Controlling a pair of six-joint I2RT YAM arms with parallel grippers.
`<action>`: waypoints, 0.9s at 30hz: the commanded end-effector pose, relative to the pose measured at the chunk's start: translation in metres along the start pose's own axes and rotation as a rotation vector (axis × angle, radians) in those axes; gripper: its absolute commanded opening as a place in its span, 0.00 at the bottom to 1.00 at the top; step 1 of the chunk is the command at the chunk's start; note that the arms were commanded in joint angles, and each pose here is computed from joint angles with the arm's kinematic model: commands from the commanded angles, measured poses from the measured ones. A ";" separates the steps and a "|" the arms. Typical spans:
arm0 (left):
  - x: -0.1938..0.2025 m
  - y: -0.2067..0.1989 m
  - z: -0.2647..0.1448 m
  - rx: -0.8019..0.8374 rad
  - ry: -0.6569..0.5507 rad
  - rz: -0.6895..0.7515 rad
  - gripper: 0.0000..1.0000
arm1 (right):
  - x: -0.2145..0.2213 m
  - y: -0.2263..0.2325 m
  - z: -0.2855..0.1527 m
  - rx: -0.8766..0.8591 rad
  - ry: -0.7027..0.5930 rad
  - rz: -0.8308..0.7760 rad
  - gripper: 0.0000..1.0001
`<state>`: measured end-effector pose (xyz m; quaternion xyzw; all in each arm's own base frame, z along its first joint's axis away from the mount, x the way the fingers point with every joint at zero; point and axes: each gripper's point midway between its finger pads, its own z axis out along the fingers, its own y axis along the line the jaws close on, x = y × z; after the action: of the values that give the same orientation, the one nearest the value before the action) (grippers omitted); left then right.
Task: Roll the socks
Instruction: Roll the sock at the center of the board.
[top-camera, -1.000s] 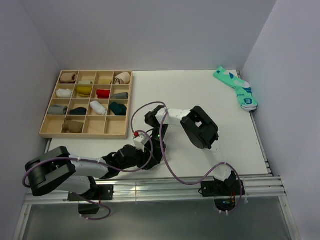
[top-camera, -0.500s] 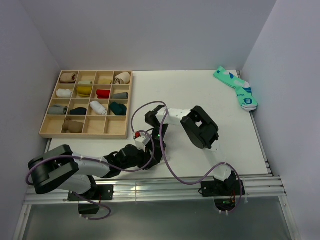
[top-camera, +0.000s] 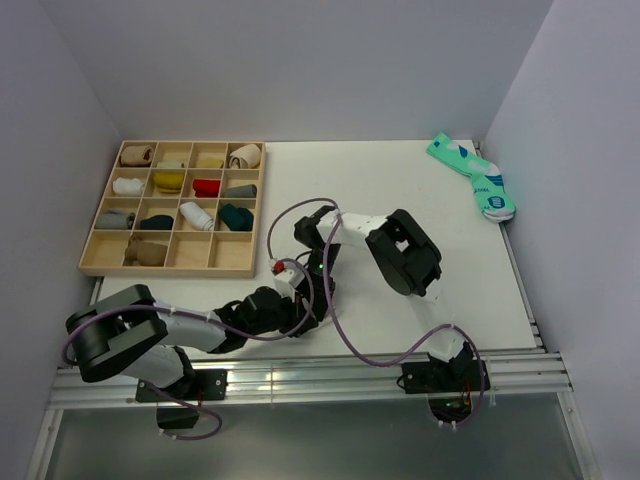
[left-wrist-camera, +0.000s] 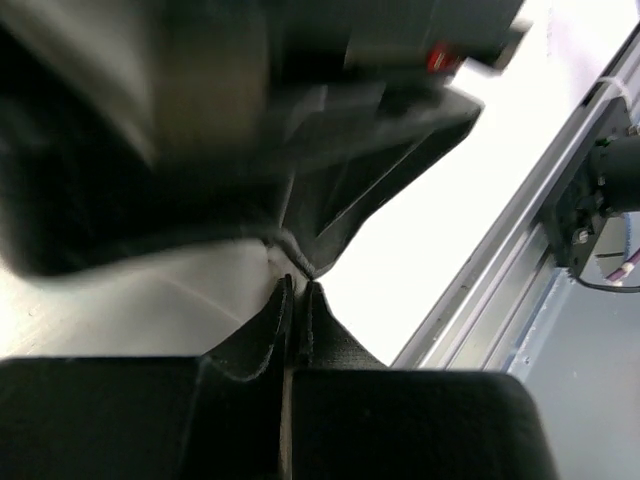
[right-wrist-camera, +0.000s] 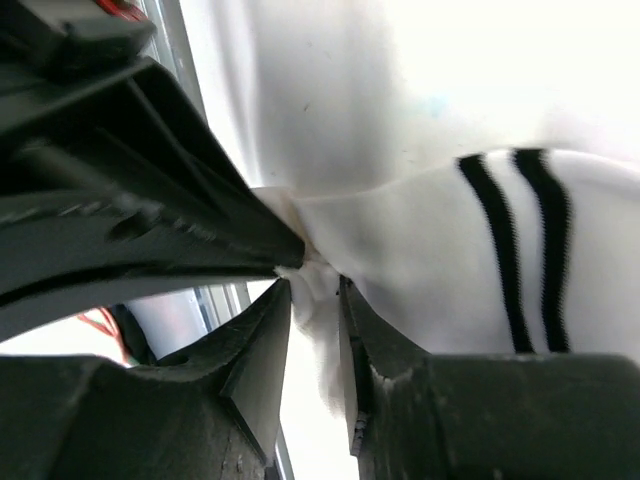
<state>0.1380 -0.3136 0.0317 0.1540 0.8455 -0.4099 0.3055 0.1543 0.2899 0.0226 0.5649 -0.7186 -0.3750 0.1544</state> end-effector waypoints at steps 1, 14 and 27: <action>0.008 0.002 0.004 -0.007 0.039 0.000 0.00 | -0.029 -0.004 -0.026 0.077 -0.124 -0.068 0.34; 0.008 0.001 0.003 -0.013 0.048 -0.007 0.00 | -0.041 -0.038 -0.034 0.200 -0.167 0.054 0.31; 0.017 -0.002 0.004 0.011 0.142 -0.071 0.00 | -0.051 -0.062 -0.041 0.305 -0.183 0.091 0.28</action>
<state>0.1359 -0.3158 0.0252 0.1510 0.8588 -0.4075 0.2714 0.2120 0.3078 0.0189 0.4923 -0.8034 -0.3261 0.0761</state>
